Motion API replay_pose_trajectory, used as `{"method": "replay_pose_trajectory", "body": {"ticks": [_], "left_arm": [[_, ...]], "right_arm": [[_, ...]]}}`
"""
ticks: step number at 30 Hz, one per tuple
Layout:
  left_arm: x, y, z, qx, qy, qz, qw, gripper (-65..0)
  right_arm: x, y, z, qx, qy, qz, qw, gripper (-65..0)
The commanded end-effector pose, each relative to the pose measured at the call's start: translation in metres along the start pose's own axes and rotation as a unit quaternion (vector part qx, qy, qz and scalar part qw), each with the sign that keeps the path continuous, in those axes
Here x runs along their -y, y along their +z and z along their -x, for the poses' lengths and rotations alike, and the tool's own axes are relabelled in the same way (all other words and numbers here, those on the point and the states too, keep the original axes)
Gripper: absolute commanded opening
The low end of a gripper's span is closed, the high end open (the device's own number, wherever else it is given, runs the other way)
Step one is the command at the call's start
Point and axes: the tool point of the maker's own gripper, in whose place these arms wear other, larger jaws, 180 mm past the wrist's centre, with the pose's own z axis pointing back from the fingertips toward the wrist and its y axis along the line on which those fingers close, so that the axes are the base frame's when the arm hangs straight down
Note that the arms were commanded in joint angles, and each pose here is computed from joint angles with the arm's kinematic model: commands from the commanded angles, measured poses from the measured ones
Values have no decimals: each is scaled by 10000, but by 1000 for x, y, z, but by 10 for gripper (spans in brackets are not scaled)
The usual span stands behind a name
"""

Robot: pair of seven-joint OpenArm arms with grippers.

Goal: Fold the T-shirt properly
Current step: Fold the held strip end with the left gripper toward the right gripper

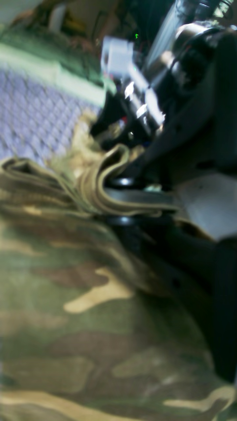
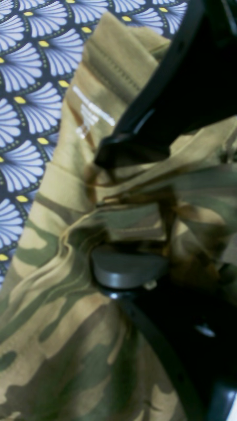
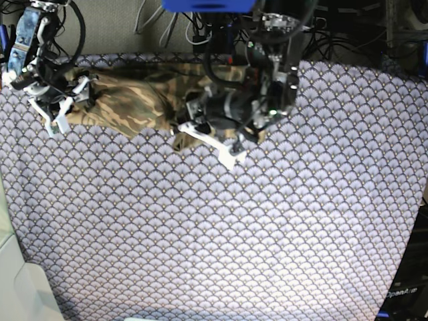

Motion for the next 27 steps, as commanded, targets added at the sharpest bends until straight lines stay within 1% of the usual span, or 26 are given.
{"method": "replay_pose_trajectory", "body": {"ticks": [1, 4, 8, 10, 12, 17, 19, 23, 27], "left_arm": [[19, 0, -11, 87, -57, 211, 9997, -650], [9, -12, -6, -187, 234, -28, 9995, -650], [10, -18, 2, -289, 344, -154, 9989, -650], [19, -19, 1, -298, 293, -168, 9990, -650], [25, -22, 10, -411, 248, -223, 9986, -650], [31, -25, 20, -509, 166, -255, 9982, -650], [32, -26, 20, -468, 127, -247, 9985, -650], [41, -28, 22, -362, -143, -229, 9990, -650], [41, -31, 18, -378, -156, -269, 9988, -650]], "right_arm": [[0, 2, -1, -30, 78, -8, 10000, -246], [0, 2, 0, -40, 80, -9, 10000, -246], [3, 3, 0, -51, 113, 21, 9999, -246], [4, 4, 1, -63, 122, 29, 9999, -246], [4, 4, 1, -63, 122, 29, 9999, -246], [5, 4, 1, -65, 128, 34, 9999, -246], [5, 4, 0, -57, 129, 36, 9999, -246], [5, 4, 1, -65, 128, 34, 9999, -246], [5, 4, 1, -65, 128, 34, 9999, -246]]}}
